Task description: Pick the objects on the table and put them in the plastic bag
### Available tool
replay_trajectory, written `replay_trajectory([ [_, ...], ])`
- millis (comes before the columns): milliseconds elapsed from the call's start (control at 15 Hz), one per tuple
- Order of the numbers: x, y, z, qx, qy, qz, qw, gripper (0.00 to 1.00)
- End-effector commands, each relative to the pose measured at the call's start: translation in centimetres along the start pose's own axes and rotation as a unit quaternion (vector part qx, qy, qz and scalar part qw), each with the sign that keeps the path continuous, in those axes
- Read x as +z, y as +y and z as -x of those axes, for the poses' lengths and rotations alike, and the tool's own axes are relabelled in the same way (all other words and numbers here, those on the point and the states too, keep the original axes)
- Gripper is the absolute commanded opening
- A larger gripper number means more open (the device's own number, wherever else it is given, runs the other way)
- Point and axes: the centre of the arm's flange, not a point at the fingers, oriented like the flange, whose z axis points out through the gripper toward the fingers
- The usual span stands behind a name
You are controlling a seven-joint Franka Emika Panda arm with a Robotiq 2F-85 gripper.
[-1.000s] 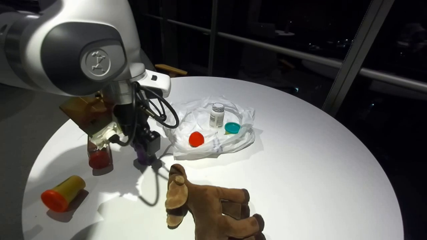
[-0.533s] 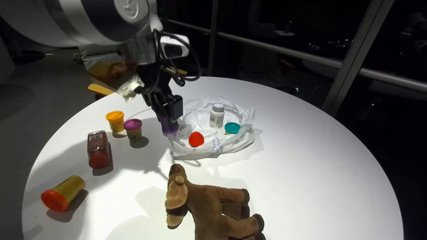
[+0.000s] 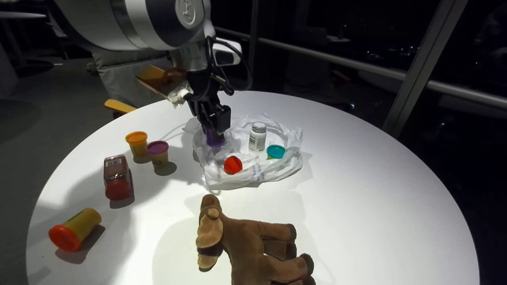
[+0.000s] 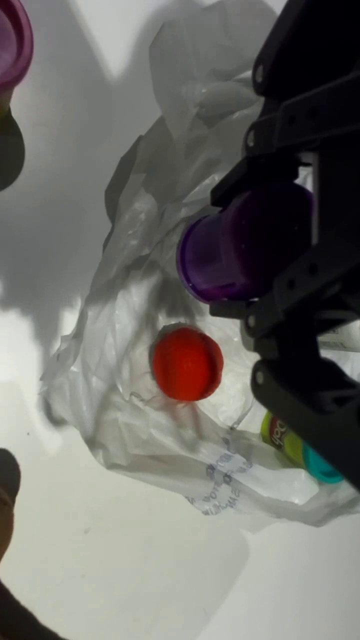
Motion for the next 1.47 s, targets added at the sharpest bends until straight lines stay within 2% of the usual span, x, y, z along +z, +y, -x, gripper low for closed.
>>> replay_trajectory([
  [0, 5.7, -0.6, -2.3, 0.022, -0.004, 0.015, 0.9996, 0.26],
  [133, 7.6, -0.2, -2.4, 0.028, -0.015, 0.024, 0.9992, 0.26],
  [200, 8.3, -0.1, -2.6, 0.030, -0.016, 0.027, 0.9991, 0.30],
  [267, 7.3, 0.0, -3.2, 0.032, -0.011, 0.021, 0.9992, 0.74],
  [333, 6.6, 0.0, -3.6, 0.035, -0.007, 0.017, 0.9992, 0.75],
  [533, 3.5, 0.4, -4.3, 0.045, 0.013, 0.004, 0.9989, 0.97],
  [600, 2.2, 0.5, -4.7, 0.050, 0.023, 0.001, 0.9985, 1.00],
  [933, -4.6, -0.3, -5.1, 0.037, 0.037, -0.014, 0.9985, 1.00],
  [1133, -6.9, -2.1, -4.0, 0.020, -0.012, -0.034, 0.9991, 1.00],
  [1400, -5.4, -5.2, 0.5, 0.015, -0.071, -0.020, 0.9972, 1.00],
])
